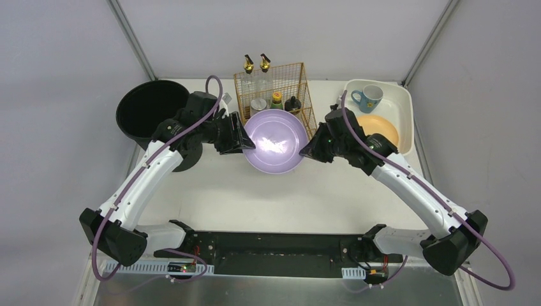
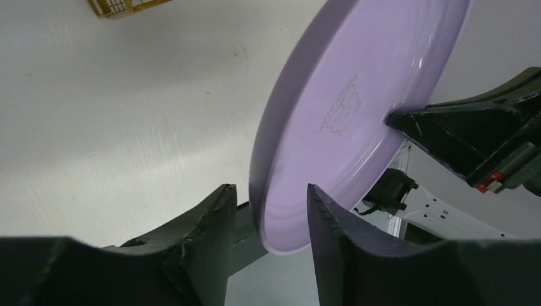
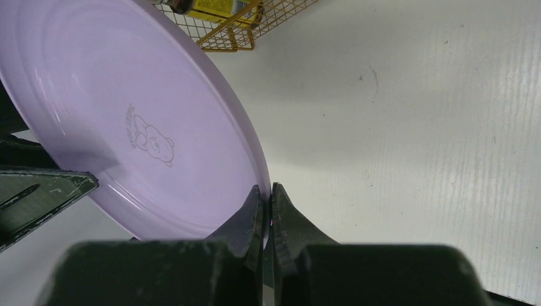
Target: Clear the kitchen counter
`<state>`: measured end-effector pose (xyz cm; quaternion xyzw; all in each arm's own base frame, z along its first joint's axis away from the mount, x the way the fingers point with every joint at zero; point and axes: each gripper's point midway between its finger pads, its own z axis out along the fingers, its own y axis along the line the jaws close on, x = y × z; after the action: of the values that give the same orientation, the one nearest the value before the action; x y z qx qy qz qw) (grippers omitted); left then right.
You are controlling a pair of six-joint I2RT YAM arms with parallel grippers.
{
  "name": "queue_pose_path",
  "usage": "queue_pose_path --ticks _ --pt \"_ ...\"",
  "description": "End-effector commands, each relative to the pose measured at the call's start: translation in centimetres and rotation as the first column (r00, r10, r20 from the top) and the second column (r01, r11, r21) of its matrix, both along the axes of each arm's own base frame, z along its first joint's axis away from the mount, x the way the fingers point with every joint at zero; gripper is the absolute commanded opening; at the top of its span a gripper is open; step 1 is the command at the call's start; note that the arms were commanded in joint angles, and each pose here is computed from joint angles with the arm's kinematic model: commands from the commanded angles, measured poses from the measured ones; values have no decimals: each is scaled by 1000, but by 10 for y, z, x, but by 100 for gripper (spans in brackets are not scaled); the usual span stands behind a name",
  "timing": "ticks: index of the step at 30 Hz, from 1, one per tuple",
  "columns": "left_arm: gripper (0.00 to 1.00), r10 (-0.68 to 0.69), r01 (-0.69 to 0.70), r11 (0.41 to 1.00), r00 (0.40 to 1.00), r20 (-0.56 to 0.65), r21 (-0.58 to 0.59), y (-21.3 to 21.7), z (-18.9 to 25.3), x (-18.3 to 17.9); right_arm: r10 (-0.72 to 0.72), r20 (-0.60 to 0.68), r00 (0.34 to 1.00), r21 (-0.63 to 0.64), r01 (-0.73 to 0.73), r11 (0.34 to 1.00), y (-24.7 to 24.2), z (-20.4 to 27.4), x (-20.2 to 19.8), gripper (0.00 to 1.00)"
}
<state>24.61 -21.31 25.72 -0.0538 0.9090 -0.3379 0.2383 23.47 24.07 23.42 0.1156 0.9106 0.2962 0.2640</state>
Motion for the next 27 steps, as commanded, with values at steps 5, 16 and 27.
queue_pose_path --ticks 5,16,27 --pt "63 -103 104 994 994 42 -40 -14 7 -1 -93 42 995 -60 95 994 -20 -5 23 0" --pt "66 -144 144 989 989 31 -20 -14 -6 -6 -365 33 931 -91 366 926 -129 -9 64 0" --pt "76 -182 182 983 982 41 16 -10 -18 -11 -669 -107 736 -48 668 742 -230 -48 99 0"
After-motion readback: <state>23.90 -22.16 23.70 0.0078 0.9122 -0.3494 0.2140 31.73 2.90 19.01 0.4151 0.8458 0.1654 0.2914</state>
